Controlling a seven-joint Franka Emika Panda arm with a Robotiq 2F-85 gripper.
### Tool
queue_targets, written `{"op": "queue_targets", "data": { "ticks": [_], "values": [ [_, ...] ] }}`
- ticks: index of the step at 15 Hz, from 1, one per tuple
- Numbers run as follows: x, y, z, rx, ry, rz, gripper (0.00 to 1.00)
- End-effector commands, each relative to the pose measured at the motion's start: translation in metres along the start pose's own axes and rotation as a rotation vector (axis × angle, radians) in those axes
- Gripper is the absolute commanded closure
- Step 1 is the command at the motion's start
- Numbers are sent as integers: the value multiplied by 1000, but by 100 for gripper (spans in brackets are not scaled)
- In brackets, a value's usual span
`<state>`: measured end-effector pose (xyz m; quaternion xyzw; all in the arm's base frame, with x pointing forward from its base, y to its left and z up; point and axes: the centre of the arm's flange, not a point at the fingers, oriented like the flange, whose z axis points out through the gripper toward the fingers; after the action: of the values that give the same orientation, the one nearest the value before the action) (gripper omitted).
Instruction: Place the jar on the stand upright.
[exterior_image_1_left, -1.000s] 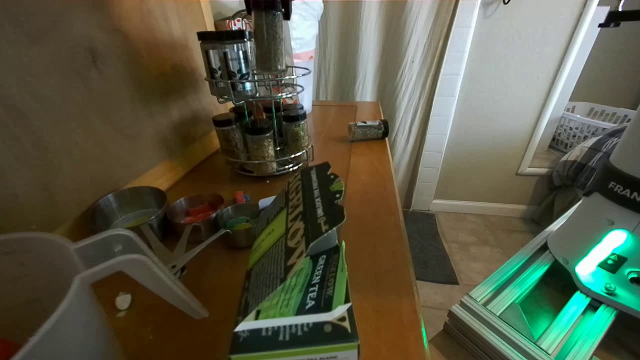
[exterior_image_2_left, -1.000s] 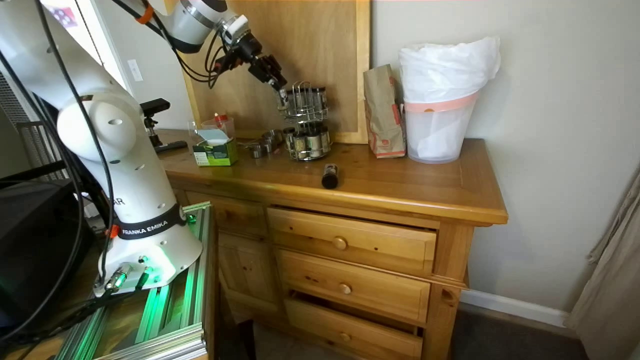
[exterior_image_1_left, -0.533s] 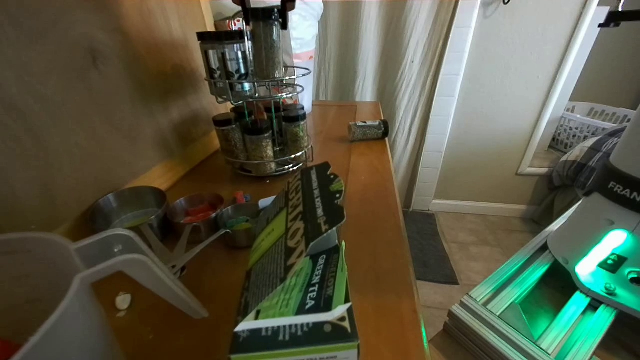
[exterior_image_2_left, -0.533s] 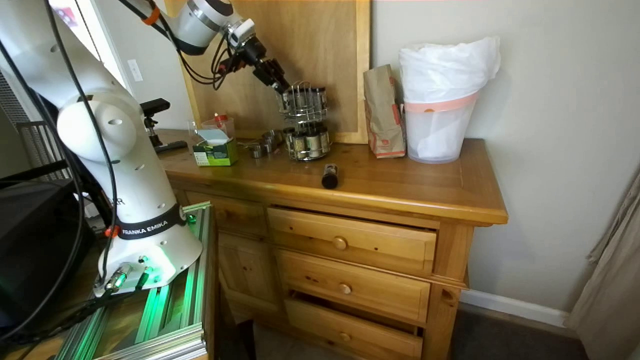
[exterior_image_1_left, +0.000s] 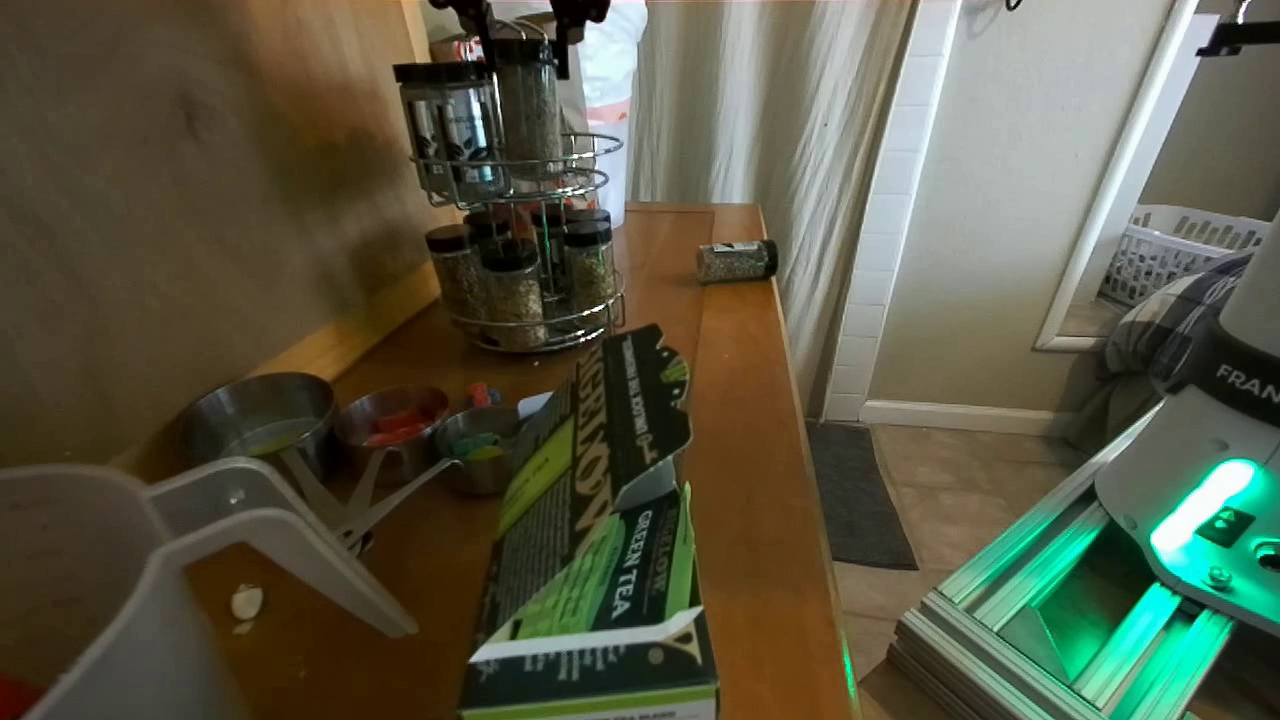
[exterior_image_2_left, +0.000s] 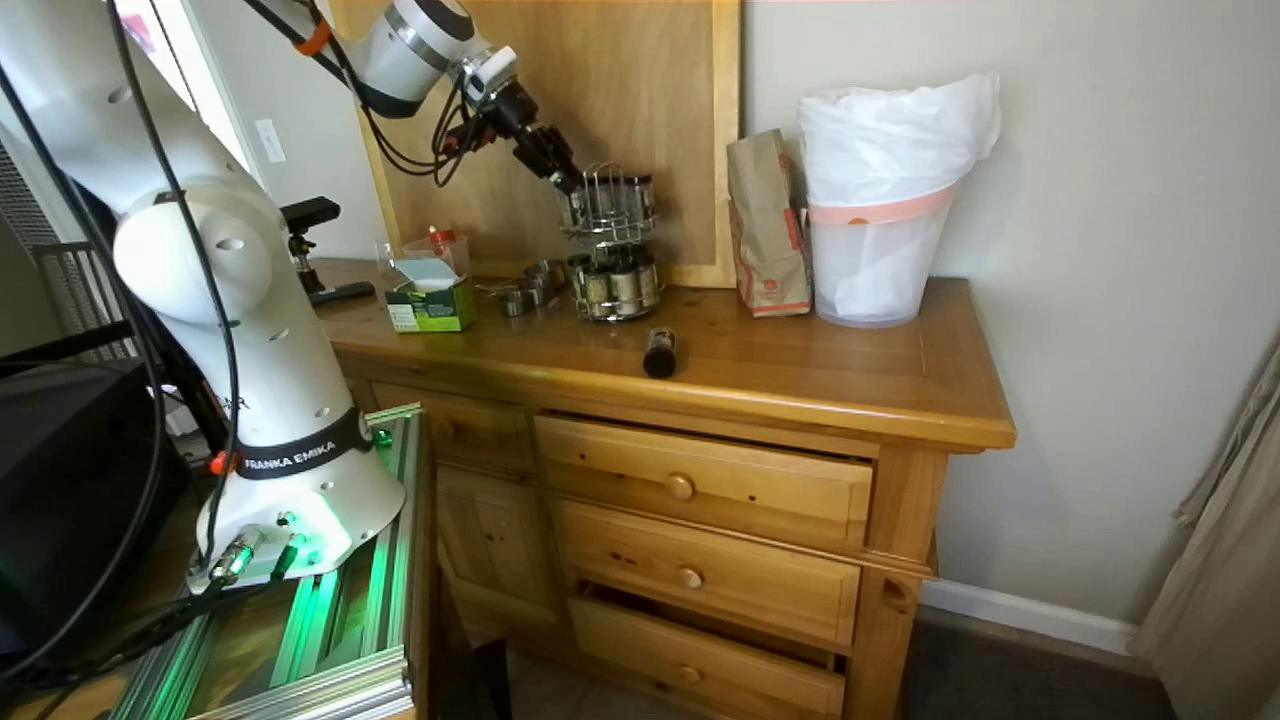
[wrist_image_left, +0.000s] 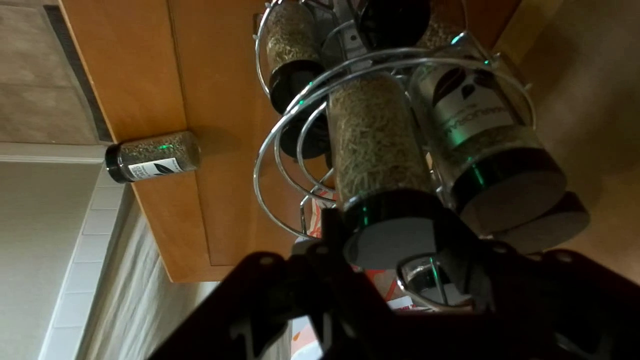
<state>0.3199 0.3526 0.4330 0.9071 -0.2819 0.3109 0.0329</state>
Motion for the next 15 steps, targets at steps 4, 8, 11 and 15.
{"op": "queue_targets", "data": {
  "ticks": [4,8,11,15],
  "values": [
    [0,-8,18,-32,6,-26,24],
    [4,-6,17,-29,-7,-16,7],
    [8,-4,13,-22,-14,-6,0],
    [15,-1,8,-15,-19,12,0]
  ]
}}
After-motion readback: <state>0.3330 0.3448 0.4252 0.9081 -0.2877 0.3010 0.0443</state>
